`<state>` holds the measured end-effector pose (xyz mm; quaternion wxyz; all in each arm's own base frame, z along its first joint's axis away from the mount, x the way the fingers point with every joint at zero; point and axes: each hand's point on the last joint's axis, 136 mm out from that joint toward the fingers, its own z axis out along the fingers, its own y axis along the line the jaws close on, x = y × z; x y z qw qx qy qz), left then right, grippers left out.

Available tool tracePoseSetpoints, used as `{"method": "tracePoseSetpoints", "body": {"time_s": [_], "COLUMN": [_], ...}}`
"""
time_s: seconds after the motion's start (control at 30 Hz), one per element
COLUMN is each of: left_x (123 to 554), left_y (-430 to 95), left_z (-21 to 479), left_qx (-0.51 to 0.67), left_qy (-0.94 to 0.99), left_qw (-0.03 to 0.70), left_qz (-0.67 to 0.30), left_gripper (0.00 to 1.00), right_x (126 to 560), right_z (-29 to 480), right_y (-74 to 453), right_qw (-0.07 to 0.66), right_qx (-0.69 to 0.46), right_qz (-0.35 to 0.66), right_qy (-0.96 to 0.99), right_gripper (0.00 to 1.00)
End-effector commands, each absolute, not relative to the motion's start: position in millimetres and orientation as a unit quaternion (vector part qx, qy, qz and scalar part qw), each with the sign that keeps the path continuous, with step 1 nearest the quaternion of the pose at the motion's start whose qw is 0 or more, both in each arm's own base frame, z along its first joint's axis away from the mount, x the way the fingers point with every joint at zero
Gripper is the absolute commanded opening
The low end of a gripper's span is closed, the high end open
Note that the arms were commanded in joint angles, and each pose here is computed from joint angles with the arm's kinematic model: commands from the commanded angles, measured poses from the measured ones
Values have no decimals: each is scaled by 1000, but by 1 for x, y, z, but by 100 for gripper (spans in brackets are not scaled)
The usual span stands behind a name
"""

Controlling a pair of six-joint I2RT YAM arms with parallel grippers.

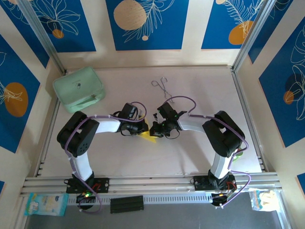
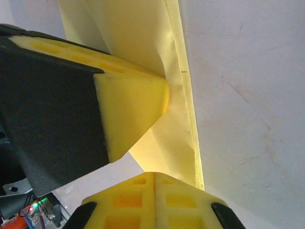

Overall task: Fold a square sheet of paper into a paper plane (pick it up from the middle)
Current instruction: Fourth fold the wing at the center of the table.

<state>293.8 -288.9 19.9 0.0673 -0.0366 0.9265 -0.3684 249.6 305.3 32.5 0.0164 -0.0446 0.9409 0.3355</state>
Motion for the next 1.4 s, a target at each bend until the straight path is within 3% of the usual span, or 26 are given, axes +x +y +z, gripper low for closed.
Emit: {"method": "tracePoseSetpoints", "body": {"time_s": [0.0,0.63,1.03,1.37], "left_x": [283,303,344,373], "left_y": [-274,-274,-231,-200], "left_z": [-5,9,-5,-5], "left_qx": [-55,-48,-50,-30], "left_qy": [941,930,941,957], "left_qw": [49,62,66,86], "left_qz": [-332,-358,-329,-274], "left_gripper": [6,9,13,14], "right_x": [244,217,203,201], "right_z": [24,-22,-45,-47], "right_y": [304,265,231,222], "right_qw": [-2,-56,-77,-76], "right_qx": [-44,-31,-36,-34], "right_qz": [329,236,139,125], "right_qy": [943,970,987,989], "right_gripper": [5,4,3,3]}}
